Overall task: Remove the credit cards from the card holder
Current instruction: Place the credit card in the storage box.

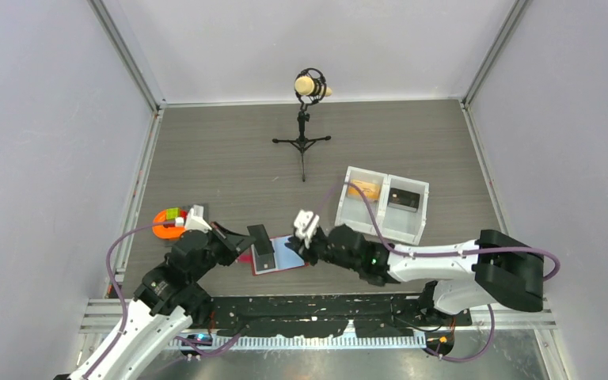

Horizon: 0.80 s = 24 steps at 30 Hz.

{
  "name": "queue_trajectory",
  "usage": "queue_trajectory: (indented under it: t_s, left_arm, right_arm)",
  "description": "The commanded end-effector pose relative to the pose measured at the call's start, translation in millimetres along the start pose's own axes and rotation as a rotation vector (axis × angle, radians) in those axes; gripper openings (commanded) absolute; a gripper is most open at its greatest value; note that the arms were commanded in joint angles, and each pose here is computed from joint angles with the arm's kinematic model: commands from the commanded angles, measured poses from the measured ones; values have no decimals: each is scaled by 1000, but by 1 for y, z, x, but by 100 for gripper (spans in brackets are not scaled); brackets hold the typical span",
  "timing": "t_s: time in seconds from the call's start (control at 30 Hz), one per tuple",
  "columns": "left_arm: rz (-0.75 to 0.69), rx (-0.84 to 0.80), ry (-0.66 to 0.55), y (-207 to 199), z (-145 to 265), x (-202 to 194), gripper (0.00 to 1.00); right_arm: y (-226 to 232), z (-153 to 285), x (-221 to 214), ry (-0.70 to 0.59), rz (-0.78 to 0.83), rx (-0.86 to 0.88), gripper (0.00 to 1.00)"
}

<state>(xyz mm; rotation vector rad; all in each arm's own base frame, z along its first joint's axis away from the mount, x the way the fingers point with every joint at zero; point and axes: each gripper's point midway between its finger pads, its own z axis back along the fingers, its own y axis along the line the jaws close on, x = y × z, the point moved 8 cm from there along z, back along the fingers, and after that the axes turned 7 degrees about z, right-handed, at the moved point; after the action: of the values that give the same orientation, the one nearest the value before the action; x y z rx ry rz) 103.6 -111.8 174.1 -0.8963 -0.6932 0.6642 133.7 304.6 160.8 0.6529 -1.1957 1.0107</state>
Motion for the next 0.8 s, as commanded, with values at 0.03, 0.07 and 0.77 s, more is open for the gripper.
queue_trajectory:
  t_s: [0.03,0.07,0.77]
  left_arm:
    - [119,43,-3,-18,13,5,0]
    - [130,43,2,-19,14,4,0]
    - [254,11,30,-12,10,-2,0]
  right_arm:
    - [1,16,30,-296,404,-84,28]
    - [5,15,28,-282,428,-68,30]
    - [53,-10,28,-234,813,-120,48]
